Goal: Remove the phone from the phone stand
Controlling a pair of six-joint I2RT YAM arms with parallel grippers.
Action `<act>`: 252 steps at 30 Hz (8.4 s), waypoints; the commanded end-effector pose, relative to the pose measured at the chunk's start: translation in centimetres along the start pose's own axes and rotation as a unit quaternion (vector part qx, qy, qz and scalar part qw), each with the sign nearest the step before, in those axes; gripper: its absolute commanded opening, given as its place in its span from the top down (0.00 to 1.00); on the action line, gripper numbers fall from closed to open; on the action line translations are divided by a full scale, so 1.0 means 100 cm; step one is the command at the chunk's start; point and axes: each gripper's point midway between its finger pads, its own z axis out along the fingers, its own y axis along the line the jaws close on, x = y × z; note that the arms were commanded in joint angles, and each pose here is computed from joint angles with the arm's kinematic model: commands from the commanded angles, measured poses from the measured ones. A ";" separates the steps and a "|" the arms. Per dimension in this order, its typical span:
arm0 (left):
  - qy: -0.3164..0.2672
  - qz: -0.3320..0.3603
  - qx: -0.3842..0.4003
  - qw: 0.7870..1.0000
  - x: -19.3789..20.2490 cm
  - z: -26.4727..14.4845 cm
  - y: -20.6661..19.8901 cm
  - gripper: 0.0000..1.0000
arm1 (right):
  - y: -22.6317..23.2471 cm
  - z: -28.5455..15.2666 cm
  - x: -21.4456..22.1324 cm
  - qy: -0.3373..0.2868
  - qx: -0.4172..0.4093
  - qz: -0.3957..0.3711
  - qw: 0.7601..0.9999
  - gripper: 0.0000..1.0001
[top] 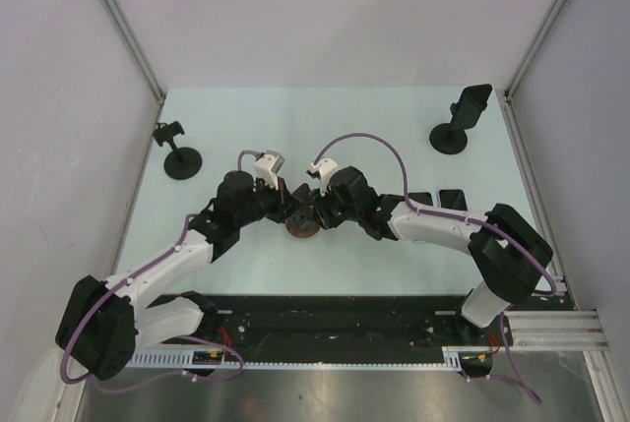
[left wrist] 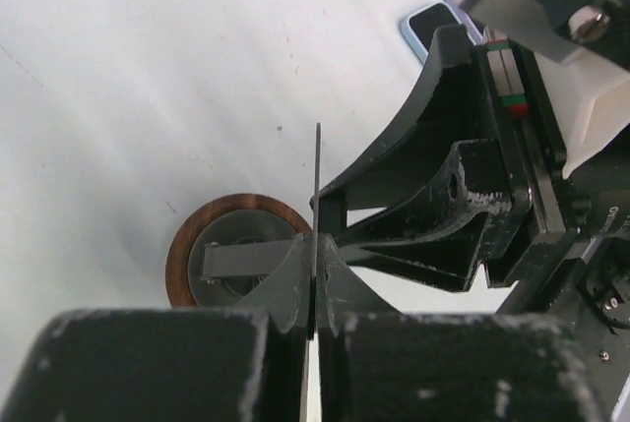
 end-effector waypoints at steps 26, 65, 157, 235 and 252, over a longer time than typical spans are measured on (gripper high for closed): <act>-0.061 0.080 -0.148 0.984 -0.166 0.002 0.259 1.00 | -0.057 -0.122 -0.009 -0.134 0.102 0.009 0.986 0.11; -0.140 -0.040 -0.229 0.963 -0.171 -0.053 0.225 0.00 | -0.099 -0.178 -0.025 -0.206 0.196 0.087 0.955 0.00; -0.081 0.087 -0.182 0.976 -0.066 -0.117 0.063 0.00 | -0.247 -0.193 -0.229 -0.294 0.180 -0.058 0.937 1.00; -0.154 0.195 0.093 0.964 -0.033 -0.023 -0.092 0.06 | -0.005 -0.109 -0.096 -0.203 0.003 -0.103 0.974 0.16; -0.167 0.231 0.097 0.954 -0.044 -0.006 -0.101 0.21 | 0.008 -0.131 -0.111 -0.235 -0.026 -0.091 0.967 1.00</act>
